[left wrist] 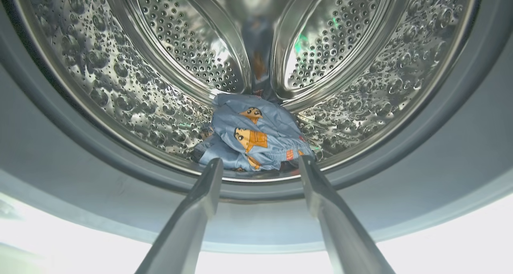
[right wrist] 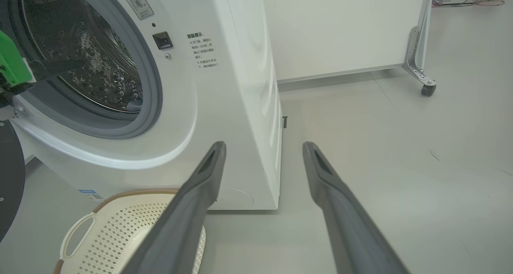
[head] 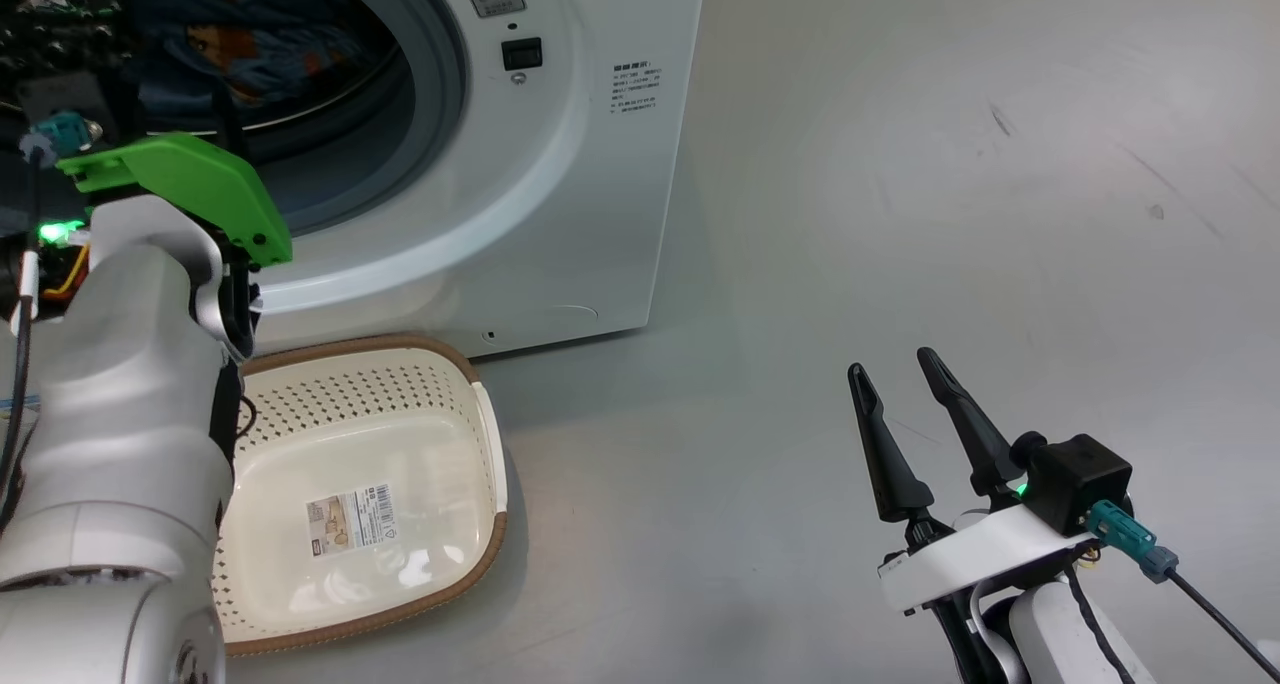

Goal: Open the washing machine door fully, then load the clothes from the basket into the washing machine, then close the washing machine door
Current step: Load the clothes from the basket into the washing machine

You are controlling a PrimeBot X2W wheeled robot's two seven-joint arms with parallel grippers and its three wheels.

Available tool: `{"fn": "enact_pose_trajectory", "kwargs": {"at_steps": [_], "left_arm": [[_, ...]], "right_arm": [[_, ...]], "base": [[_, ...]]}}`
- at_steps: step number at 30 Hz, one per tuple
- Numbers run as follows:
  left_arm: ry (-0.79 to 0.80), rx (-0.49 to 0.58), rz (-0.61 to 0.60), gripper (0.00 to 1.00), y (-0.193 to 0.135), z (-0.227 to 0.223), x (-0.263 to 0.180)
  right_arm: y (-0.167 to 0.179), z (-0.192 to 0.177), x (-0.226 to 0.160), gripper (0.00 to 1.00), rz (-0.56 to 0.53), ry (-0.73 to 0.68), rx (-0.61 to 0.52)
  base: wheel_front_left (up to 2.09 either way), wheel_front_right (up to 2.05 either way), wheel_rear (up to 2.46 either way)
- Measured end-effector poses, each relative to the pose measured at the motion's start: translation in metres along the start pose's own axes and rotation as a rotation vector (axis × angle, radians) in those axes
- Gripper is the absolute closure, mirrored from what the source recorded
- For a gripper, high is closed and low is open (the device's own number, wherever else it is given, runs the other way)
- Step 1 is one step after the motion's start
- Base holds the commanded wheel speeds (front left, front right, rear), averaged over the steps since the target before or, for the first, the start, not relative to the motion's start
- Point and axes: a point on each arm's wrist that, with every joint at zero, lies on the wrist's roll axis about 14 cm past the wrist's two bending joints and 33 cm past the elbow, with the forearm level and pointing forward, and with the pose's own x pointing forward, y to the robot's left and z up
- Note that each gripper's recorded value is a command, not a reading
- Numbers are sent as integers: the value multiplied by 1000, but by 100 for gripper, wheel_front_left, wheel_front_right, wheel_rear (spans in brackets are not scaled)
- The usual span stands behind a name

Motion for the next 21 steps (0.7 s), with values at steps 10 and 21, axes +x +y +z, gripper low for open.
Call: {"fn": "enact_pose_trajectory", "kwargs": {"at_steps": [10,21], "left_arm": [[46,-7,0,0,4,-29,-51],[19,-31,27,0,16,-30,-94]], "right_arm": [[13,16,-11,0,37,-52,-2],[22,25,-28,0,77,-81,-27]], "base": [[0,0,0],[0,0,0]]}}
